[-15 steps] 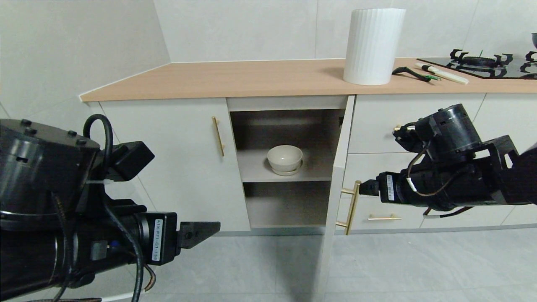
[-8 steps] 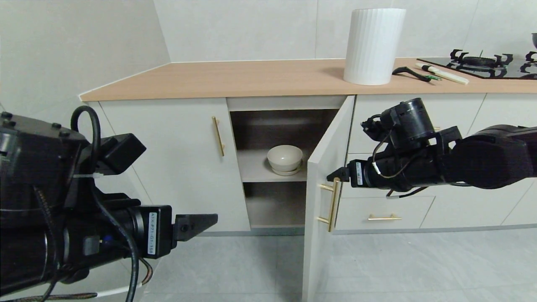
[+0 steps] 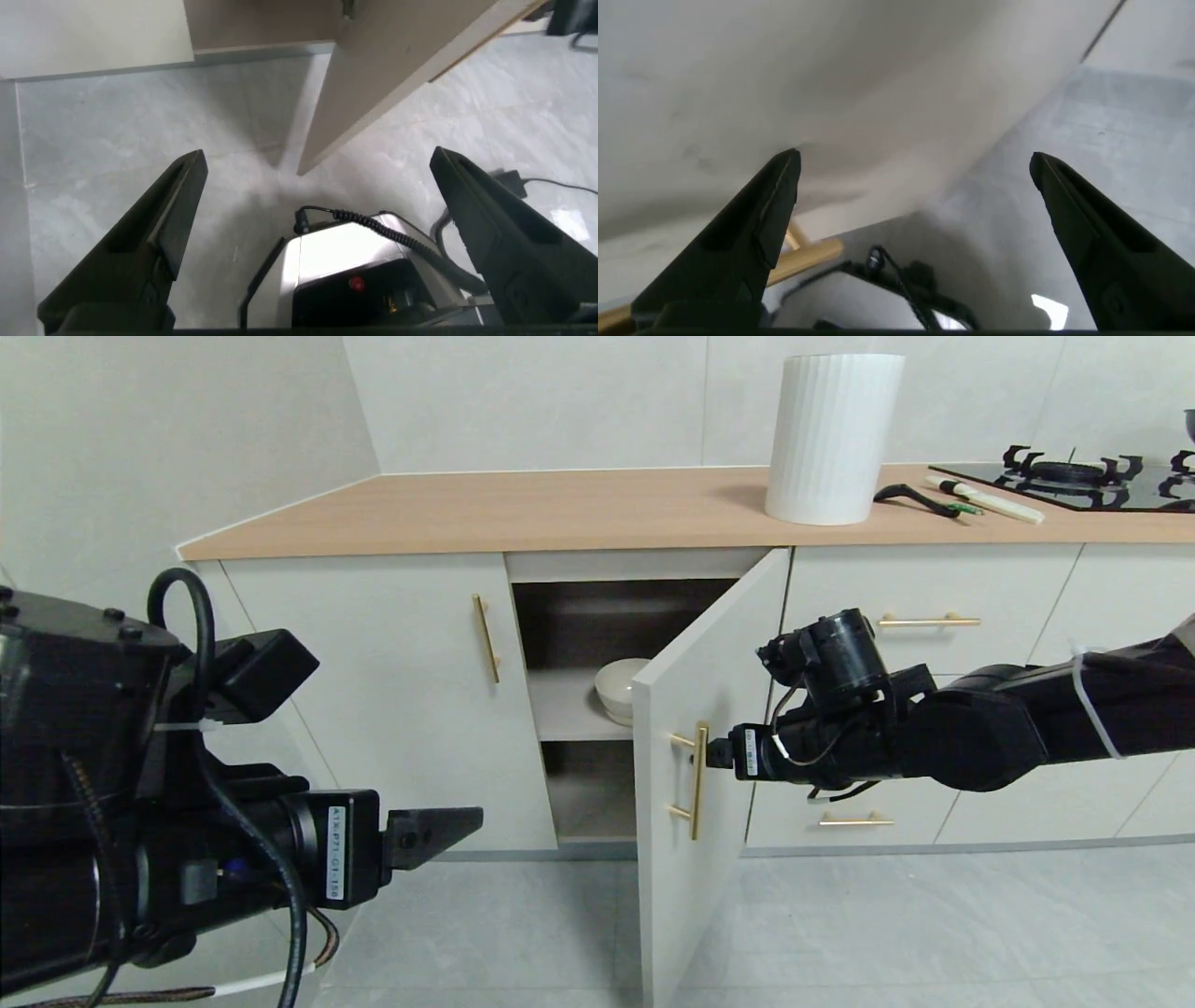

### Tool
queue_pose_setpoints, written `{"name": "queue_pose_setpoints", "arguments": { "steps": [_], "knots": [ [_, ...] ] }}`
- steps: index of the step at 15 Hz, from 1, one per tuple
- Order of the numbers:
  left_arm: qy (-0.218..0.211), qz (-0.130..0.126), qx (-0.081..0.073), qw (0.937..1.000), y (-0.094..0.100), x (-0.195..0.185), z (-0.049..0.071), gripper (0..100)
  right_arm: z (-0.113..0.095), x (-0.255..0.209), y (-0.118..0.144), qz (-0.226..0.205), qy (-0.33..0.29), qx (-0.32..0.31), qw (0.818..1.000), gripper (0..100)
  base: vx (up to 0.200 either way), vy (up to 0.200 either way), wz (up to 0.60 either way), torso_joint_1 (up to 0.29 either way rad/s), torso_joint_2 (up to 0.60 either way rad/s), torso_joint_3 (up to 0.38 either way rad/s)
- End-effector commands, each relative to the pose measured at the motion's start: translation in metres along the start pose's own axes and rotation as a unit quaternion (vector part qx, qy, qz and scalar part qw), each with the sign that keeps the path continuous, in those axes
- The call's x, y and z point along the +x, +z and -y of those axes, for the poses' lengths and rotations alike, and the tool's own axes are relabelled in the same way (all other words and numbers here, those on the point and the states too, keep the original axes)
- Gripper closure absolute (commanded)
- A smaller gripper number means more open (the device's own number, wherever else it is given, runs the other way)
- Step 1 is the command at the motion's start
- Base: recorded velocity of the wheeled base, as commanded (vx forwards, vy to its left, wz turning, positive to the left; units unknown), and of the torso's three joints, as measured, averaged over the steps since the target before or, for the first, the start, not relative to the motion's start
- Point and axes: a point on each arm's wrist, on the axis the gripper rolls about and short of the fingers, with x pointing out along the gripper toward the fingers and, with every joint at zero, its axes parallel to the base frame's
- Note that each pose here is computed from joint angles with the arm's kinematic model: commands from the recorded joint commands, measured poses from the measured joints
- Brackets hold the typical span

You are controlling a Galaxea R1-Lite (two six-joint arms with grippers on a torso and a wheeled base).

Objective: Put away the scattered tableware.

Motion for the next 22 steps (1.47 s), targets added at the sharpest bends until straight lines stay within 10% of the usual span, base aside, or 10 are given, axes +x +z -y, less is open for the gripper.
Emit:
{"name": "queue_pose_setpoints", "arguments": {
  "steps": [1, 22],
  "knots": [
    [0.000, -0.001, 0.000, 1.0000, 0.000, 0.001, 0.000, 0, 0.001, 0.010, -0.004, -0.006, -0.002, 0.003, 1.000, 0, 0.000, 0.000, 0.00, 0.000, 0.00, 0.000],
    [0.006, 0.015, -0.003, 0.9999, 0.002, -0.005, -0.001, 0, -0.015, 0.047, 0.021, 0.105, 0.073, 0.177, 0.976, 0, 0.076, 0.000, 0.00, 0.001, 0.00, 0.002]
  ]
}}
